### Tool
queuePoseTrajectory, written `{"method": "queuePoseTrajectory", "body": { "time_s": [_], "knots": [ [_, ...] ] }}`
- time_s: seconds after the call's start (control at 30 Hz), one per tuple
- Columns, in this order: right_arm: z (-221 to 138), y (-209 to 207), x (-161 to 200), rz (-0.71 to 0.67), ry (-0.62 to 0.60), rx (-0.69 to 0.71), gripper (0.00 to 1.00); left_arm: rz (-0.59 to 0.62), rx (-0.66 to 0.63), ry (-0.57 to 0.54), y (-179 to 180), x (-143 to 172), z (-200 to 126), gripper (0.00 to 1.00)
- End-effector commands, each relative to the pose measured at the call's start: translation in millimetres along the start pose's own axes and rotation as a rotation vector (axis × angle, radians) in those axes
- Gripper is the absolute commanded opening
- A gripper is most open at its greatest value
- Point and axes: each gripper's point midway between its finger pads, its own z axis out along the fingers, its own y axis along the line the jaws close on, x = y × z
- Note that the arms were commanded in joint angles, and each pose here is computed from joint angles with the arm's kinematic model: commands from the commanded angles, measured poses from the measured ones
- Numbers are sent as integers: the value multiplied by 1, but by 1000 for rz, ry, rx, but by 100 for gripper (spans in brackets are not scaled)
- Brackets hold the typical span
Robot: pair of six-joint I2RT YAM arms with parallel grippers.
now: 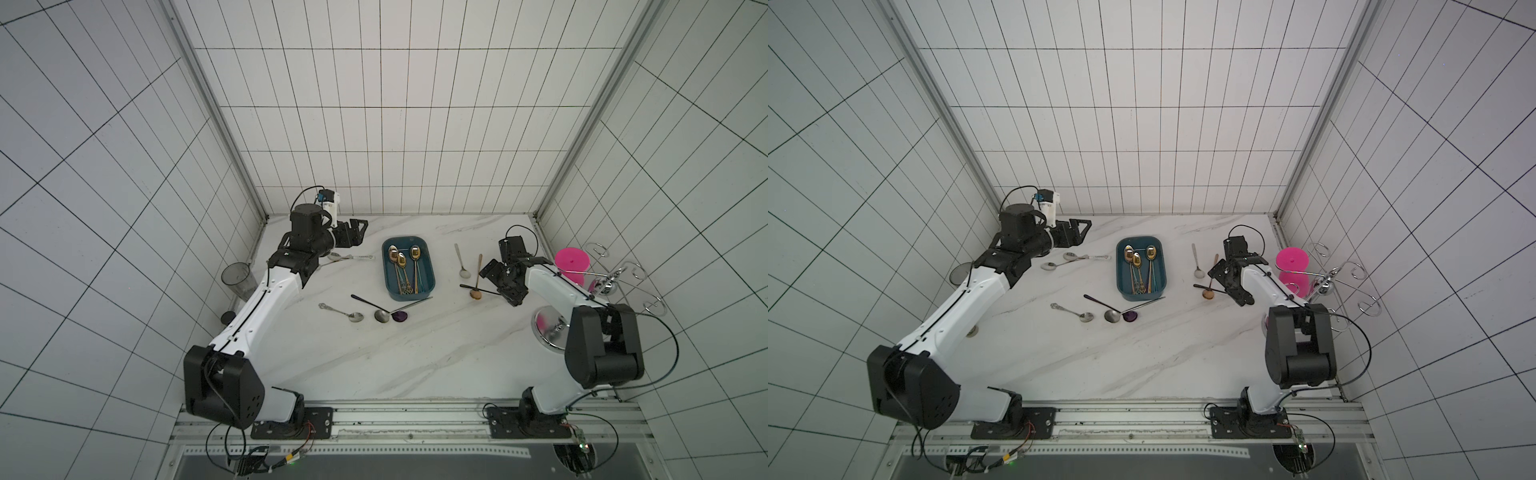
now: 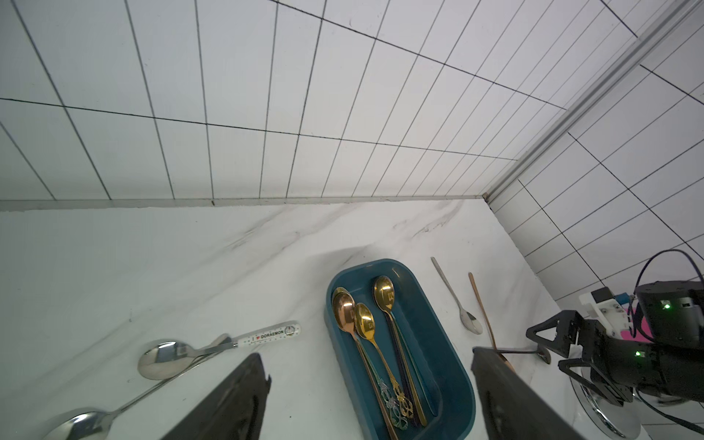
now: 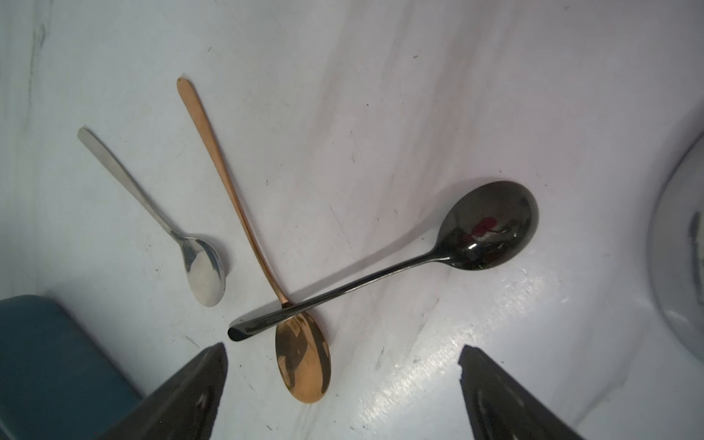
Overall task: Put the spoon into the storage box
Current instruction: Pick up the spoon from the center of the board.
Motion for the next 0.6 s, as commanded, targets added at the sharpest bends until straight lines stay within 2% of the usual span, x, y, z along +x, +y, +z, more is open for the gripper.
{"method": "queuePoseTrajectory", "body": {
  "time_s": [0.0,0.23,0.57],
  "knots": [
    [3,14,-13,117,-34,-27,98,-11,2,12,11,4,-10,86],
    [13,2,-18,215,-71,50,79,-46,-10,-10,25,1,-18,86],
    [31,-6,-19,252,-47,143,71,-58,4,-7,26,6,-16,86]
  ]
}}
